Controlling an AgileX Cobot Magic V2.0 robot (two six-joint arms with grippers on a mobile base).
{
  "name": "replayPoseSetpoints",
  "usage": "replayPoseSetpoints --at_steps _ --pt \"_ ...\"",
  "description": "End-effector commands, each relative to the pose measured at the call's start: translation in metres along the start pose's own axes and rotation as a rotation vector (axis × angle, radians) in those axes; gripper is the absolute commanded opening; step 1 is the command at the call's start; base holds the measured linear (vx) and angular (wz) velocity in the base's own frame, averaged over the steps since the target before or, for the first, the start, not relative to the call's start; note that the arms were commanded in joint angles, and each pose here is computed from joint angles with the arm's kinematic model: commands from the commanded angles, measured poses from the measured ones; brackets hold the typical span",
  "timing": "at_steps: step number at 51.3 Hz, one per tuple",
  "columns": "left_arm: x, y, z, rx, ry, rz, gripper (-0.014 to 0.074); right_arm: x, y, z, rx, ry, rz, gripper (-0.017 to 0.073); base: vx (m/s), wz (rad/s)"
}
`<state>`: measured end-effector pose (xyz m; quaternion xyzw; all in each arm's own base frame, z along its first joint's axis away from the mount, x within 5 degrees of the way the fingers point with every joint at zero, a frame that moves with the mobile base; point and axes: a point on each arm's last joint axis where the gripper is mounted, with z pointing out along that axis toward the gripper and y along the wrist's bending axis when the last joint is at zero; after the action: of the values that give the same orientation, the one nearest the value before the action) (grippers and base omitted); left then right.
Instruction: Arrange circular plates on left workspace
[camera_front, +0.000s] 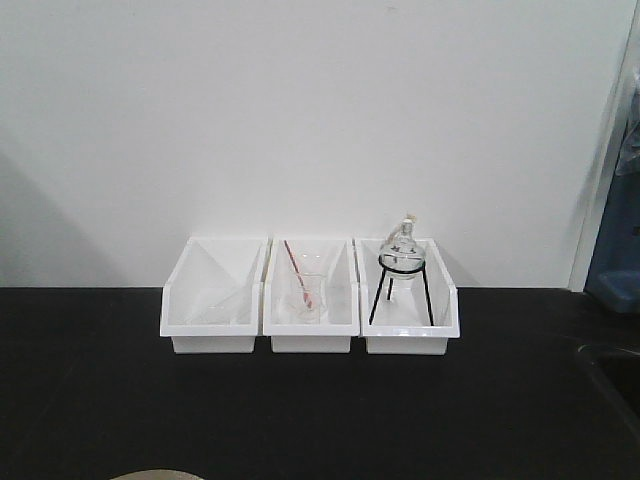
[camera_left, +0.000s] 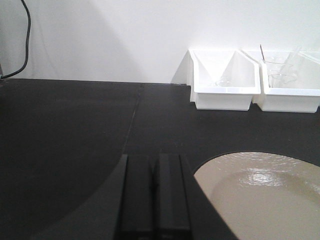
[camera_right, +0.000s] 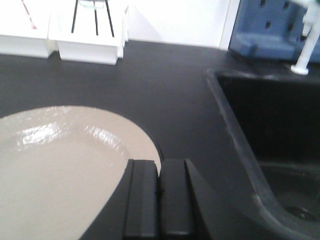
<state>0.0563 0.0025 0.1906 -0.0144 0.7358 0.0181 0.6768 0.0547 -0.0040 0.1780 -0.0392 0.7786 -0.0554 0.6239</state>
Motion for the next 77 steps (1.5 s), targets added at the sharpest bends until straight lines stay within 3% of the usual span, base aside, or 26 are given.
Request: replayPoseSetpoints --at_steps 1,19,22,24,34,38,44,52,61,68,70,73,77 --pt "-0.002 0.000 0.001 0.003 -0.080 -0.003 0.0000 -0.004 0.000 0.000 0.006 -0.094 -0.038 -0.0003 0.00 0.00" --pt "-0.004 0.000 0.000 0.003 -0.102 -0.003 0.0000 -0.004 0.000 0.000 0.007 -0.099 -0.041 -0.0003 0.00 0.00" --pt "-0.005 0.000 0.000 0.003 -0.108 -0.003 0.0000 -0.006 0.000 0.000 0.018 -0.121 -0.119 -0.0003 0.00 0.00" --pt "-0.006 0.000 0.000 0.002 -0.122 -0.003 0.0000 -0.010 0.000 0.000 0.019 -0.160 -0.139 -0.0003 0.00 0.00" --pt "-0.021 0.000 -0.003 0.002 -0.279 -0.020 0.0000 -0.038 0.003 -0.010 -0.035 -0.490 0.025 -0.0003 0.00 0.00" --pt "-0.030 0.000 -0.006 0.011 -0.352 -0.073 0.0000 -0.049 0.003 -0.016 -0.060 -0.593 0.097 -0.0003 0.00 0.00" --pt "-0.050 0.000 -0.012 0.035 -0.420 -0.178 0.0000 -0.074 -0.002 -0.028 -0.070 -0.627 0.174 -0.0003 0.00 0.00" --pt "-0.096 0.001 -0.022 0.034 -0.342 -0.193 0.0000 -0.130 -0.015 -0.042 -0.044 -0.509 0.272 -0.0003 0.00 0.00" --pt "-0.135 0.001 -0.003 0.023 -0.167 -0.205 0.0000 -0.189 -0.025 -0.016 -0.007 -0.281 0.289 -0.0003 0.00 0.00" --pt "-0.152 -0.002 0.031 0.035 0.007 -0.300 0.0000 -0.214 -0.026 0.027 -0.002 -0.051 0.345 -0.0003 0.00 0.00" --pt "-0.153 -0.004 0.041 0.042 0.066 -0.322 0.0000 -0.220 -0.025 0.039 -0.017 0.020 0.380 -0.0003 0.00 0.00" --pt "-0.154 -0.007 0.055 0.064 0.148 -0.333 0.0000 -0.220 -0.020 0.061 -0.048 0.157 0.386 -0.0003 0.00 0.00" --pt "-0.152 -0.016 0.075 0.144 0.293 -0.275 0.0000 -0.224 -0.007 0.086 -0.173 0.310 0.372 -0.0003 0.00 0.00"
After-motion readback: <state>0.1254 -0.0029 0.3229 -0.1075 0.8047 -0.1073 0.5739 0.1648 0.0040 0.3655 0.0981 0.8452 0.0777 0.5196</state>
